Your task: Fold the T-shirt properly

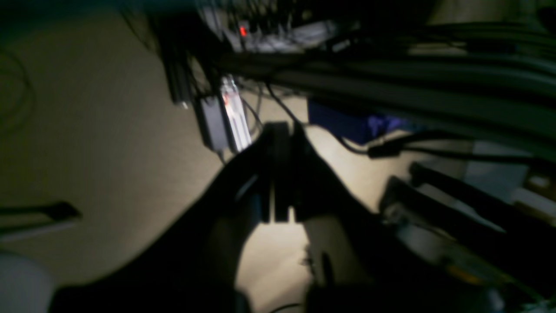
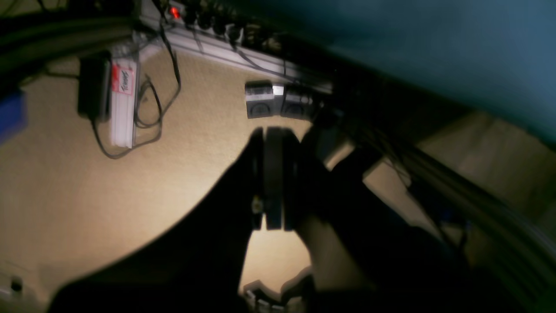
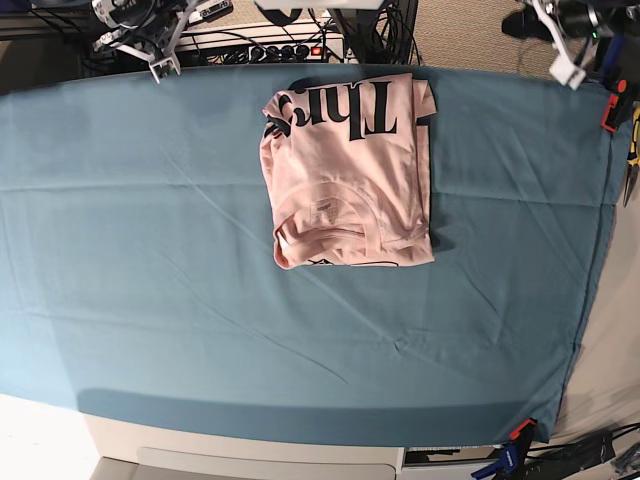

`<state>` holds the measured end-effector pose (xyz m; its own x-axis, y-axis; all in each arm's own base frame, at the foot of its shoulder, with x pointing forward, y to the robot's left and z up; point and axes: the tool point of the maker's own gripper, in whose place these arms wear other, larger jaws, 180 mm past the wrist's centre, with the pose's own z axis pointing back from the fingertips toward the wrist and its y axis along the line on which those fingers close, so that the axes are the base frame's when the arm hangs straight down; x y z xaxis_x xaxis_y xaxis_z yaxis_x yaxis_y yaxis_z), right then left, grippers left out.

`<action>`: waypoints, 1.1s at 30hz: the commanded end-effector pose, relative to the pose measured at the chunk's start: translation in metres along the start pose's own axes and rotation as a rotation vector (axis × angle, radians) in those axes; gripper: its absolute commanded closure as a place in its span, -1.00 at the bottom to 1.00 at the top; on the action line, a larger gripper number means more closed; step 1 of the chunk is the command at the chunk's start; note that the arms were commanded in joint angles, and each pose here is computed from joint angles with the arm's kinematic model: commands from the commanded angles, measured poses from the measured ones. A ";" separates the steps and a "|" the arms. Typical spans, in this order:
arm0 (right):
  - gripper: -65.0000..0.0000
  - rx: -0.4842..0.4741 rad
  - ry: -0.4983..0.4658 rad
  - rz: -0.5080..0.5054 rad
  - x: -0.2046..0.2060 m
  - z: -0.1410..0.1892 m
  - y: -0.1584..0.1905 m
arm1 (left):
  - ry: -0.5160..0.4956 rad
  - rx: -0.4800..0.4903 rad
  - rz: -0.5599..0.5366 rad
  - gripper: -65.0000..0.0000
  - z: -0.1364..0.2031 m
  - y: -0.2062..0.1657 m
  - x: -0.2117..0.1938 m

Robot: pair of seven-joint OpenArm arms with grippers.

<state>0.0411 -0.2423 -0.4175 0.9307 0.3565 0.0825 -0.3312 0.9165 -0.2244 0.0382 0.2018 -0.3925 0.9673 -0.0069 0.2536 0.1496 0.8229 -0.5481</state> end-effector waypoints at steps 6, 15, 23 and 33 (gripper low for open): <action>1.00 0.053 0.185 -0.079 -0.045 -0.065 0.000 | -0.019 0.043 0.172 1.00 -0.011 0.028 -0.034; 1.00 0.198 0.356 -0.259 -0.088 -0.149 0.018 | 0.005 0.082 0.441 1.00 -0.037 0.067 -0.090; 1.00 0.208 0.350 -0.362 -0.074 -0.176 -0.002 | 0.026 0.134 0.444 1.00 -0.079 0.081 -0.106; 1.00 0.190 0.154 -0.398 -0.042 -0.189 -0.002 | 0.281 0.263 -0.039 1.00 -0.155 0.071 -0.120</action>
<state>0.0317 -0.2855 -0.6070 0.9985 -0.0530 -0.0167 0.0529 0.9986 -0.0051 -0.0343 0.1690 -0.5877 0.9863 -0.1636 0.0196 0.1617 0.9381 -0.3063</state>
